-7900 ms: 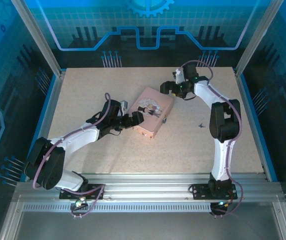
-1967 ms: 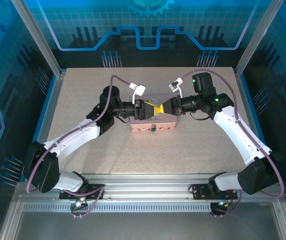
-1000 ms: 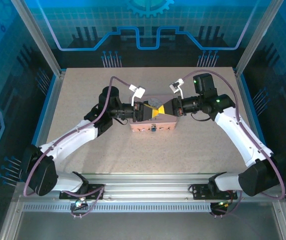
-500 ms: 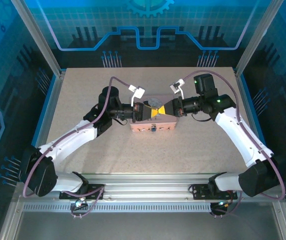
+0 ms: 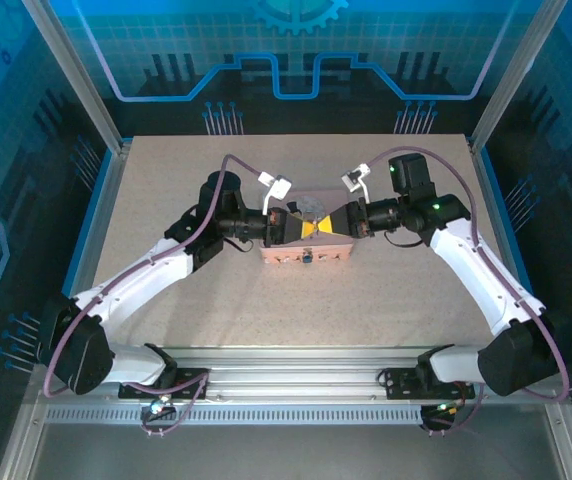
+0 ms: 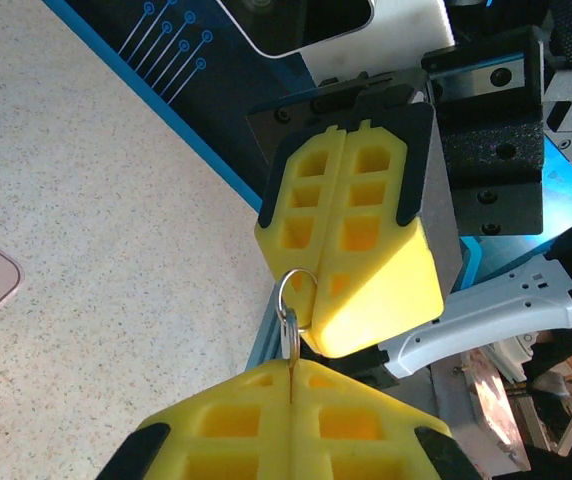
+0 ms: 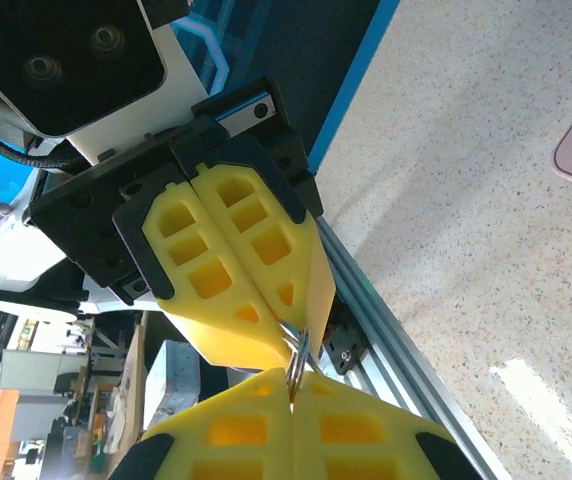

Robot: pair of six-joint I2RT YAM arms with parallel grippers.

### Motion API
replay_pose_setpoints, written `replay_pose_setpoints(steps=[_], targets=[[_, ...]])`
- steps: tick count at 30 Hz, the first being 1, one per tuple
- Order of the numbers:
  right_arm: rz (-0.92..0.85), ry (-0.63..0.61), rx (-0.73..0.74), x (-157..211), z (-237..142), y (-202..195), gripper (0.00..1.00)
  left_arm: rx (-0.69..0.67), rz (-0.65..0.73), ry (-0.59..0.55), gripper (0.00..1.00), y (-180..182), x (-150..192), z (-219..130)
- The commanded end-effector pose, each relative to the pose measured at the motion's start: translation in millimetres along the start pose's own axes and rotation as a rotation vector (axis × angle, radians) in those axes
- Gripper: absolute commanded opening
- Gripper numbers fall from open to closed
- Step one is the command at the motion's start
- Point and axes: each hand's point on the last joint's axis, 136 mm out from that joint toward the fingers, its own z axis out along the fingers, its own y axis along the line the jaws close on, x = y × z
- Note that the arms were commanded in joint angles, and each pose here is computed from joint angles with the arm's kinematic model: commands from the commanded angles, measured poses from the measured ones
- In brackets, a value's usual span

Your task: Unlock a padlock with a key

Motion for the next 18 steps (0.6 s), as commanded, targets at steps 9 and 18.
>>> replay_pose_setpoints(steps=[9,18], targets=[[-0.009,-0.029,0.002,0.6,-7.9,-3.9,0.04,-0.017,0.049,-0.008,0.00,-12.5,-7.2,-9.7],[-0.002,-0.099,0.105,-2.5,-16.6,-38.6,0.46,-0.090,0.027,0.114,0.00,-3.4,1.5,-8.7]])
